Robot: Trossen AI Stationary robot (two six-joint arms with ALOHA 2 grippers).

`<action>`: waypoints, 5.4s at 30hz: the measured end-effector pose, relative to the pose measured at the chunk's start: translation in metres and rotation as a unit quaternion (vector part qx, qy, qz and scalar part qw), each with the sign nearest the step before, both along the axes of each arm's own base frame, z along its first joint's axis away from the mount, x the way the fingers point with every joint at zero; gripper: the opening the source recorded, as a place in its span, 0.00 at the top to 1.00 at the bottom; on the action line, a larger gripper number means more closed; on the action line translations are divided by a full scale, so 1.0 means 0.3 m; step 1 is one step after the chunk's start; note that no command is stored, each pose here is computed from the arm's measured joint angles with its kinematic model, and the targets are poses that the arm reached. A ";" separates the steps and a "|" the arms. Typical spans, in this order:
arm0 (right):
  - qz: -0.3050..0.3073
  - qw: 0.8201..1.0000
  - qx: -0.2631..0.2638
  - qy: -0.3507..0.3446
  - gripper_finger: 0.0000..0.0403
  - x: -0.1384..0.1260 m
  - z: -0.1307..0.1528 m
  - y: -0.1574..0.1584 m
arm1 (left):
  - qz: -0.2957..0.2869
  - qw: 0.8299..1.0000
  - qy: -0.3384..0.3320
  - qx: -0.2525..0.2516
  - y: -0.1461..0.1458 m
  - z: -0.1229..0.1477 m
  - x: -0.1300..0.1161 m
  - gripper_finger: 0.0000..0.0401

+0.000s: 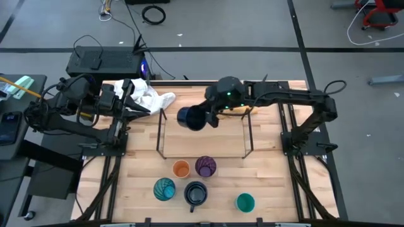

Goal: Stack small to large cups/mugs on shelf
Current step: Put the right dark blue mug on the shelf put the green cup on the shelf, then put the light blue cup on the shelf

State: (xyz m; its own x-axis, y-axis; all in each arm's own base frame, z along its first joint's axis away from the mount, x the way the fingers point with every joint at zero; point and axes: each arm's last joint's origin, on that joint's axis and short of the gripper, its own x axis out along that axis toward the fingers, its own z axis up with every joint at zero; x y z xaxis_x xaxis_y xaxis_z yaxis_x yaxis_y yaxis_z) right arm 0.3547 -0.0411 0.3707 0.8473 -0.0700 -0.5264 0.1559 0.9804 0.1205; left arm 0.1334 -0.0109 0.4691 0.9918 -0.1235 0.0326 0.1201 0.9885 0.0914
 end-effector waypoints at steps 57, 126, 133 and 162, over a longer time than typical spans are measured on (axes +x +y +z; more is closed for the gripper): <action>0.065 0.974 0.049 0.212 0.96 0.248 -0.061 -0.201 | 0.000 1.000 -0.005 -0.003 0.000 0.003 -0.001 0.90; 0.026 0.966 0.126 0.223 0.96 0.406 -0.366 -0.269 | 0.000 1.000 -0.007 0.000 0.000 0.005 -0.002 0.89; 0.048 0.965 0.132 0.220 0.94 0.413 -0.365 -0.237 | 0.000 1.000 -0.007 0.000 0.000 0.005 -0.002 0.88; 0.049 0.969 0.125 0.209 0.72 0.424 -0.361 -0.225 | 0.000 1.000 -0.007 0.000 0.000 0.004 -0.002 0.87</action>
State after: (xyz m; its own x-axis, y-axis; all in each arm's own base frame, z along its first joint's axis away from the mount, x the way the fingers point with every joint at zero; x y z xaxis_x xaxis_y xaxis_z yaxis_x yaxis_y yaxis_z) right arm 0.4819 -0.1085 0.2625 0.5524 0.1739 -0.8152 0.1494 0.9415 0.3021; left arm 0.1328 -0.0108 0.4705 0.9912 -0.1240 0.0463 0.1192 0.9884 0.0940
